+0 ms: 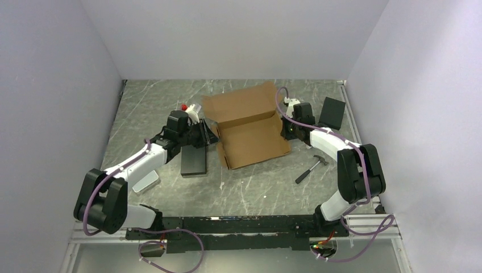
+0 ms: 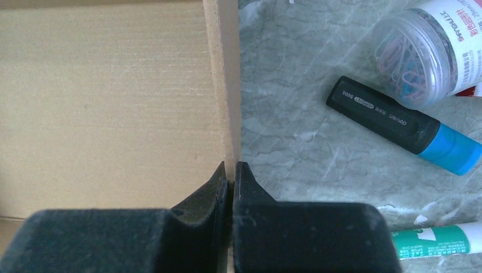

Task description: Fold the paper box

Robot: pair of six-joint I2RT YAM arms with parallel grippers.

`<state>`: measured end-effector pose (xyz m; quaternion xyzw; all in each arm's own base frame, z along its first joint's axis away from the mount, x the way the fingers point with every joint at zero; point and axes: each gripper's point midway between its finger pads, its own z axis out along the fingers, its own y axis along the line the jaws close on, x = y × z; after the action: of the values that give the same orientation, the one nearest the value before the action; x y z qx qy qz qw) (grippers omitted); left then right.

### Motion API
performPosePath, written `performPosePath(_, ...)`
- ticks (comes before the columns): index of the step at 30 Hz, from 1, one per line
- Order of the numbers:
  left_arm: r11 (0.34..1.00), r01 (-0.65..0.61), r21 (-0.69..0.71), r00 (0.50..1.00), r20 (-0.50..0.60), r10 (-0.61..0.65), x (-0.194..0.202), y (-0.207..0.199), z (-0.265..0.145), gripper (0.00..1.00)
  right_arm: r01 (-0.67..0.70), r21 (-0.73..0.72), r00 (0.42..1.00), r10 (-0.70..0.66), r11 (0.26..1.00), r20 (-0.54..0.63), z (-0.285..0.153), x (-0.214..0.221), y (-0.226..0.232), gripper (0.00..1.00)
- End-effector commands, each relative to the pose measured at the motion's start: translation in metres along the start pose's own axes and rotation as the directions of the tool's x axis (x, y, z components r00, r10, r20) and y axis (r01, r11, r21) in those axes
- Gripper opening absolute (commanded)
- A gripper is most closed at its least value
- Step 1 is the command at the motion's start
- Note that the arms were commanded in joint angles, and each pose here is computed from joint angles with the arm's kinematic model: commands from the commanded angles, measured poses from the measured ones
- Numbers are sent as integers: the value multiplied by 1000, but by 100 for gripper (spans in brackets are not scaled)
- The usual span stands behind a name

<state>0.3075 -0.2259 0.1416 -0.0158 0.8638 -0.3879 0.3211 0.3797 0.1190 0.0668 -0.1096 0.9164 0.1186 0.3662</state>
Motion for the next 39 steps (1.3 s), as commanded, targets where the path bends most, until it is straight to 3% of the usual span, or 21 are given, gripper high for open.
performPosePath(1,998,-17,60,1000,-8,18,-6,-15,3,32,-11,-31,997,13,999,72,1,-20,9,0)
performPosePath(12,987,-16,157,1000,-1,16,-5,-29,1,51,-7,-33,998,9,999,67,2,-20,10,0)
performPosePath(23,987,26,161,1000,4,-27,-4,-22,3,52,-2,-36,998,4,999,64,3,-19,11,0)
performPosePath(30,976,51,211,997,44,-62,-7,-22,-2,63,1,-38,998,2,999,58,4,-18,12,0)
performPosePath(39,969,98,229,992,50,-112,-5,-14,0,54,3,-41,998,-1,999,56,4,-18,13,0)
